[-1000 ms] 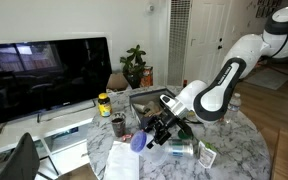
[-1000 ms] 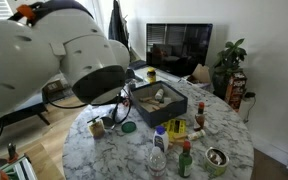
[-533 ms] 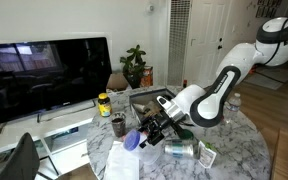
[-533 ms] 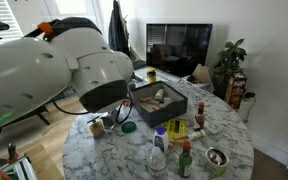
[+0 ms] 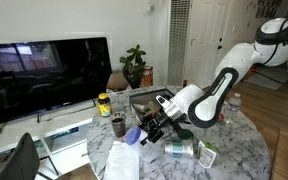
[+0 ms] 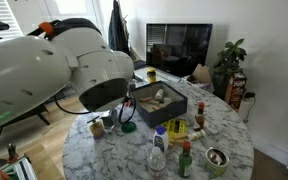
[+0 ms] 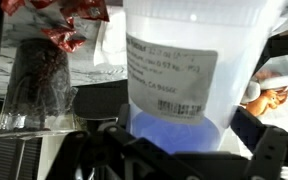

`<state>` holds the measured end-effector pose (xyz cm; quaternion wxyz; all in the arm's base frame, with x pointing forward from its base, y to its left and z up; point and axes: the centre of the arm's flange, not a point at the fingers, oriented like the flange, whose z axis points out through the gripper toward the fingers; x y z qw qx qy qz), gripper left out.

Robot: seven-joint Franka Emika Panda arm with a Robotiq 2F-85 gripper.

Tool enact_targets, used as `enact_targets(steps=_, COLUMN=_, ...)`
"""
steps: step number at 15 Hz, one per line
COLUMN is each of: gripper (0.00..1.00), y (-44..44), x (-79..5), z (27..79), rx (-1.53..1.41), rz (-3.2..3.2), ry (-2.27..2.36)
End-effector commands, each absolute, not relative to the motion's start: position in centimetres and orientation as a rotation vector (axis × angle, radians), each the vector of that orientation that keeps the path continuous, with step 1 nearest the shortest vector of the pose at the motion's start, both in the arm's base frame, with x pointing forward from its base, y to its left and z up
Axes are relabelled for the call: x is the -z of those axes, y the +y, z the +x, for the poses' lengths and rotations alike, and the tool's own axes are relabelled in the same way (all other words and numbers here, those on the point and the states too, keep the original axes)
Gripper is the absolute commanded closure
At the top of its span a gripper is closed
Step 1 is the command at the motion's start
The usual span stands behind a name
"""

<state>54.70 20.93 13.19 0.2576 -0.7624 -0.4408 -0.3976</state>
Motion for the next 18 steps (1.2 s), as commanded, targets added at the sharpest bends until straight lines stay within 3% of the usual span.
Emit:
enact_targets(steps=1, gripper=0.00, y=19.6, x=-12.7, z=54.3, rx=1.040, rz=-2.100, ry=-1.231)
enact_targets(steps=18, gripper=0.00, y=16.3, x=-15.1, z=53.8, rx=0.534, rz=-2.344, ry=-1.621)
